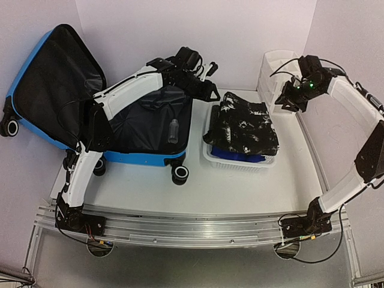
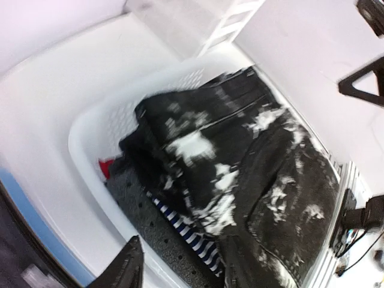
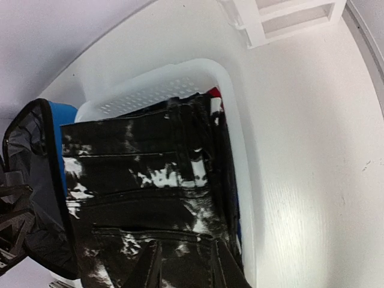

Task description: Open, take out, and arrange the luggage

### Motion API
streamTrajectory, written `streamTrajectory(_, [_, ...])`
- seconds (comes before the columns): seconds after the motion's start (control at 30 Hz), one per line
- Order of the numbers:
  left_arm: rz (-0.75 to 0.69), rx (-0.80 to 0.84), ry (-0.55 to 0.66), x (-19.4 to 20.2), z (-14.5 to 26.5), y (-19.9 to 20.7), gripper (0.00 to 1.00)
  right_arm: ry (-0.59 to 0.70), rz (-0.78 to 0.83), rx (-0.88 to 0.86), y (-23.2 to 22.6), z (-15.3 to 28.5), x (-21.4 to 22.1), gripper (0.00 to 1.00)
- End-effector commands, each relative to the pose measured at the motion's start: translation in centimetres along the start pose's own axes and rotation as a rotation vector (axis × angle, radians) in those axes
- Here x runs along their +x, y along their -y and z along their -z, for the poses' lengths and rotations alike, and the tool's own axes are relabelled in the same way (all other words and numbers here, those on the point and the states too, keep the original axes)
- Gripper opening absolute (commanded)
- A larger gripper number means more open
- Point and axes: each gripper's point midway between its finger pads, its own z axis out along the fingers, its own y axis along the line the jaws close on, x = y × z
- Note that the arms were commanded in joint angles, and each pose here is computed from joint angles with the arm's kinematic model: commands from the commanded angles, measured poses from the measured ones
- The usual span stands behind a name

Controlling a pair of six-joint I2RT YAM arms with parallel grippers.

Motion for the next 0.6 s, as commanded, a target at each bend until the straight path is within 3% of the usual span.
streamTrajectory(0.0, [-0.164, 0.2, 0.068, -2.3, 3.0, 7.5, 0.39, -0.035, 0.046, -0.016, -2.0, 0.3, 2.5, 0.16])
streamTrajectory(0.13, [-0.214, 0.276, -0.014, 2.0, -1.5, 9.5, 0.34, -0.099, -0.038, -0.118, -2.8, -3.2, 4.1, 0.05])
streamTrajectory(0.33, [-0.257, 0.061, -0.14, 8.2, -6.6, 3.7, 0.28, -0.16, -0.094, -0.104, -0.6, -7.6, 6.7, 0.0])
streamTrajectory(0.57, [-0.232, 0.007, -0.283, 13.9, -7.9, 0.9, 0.25, -0.184, -0.08, -0.035, 1.5, -9.4, 7.6, 0.0])
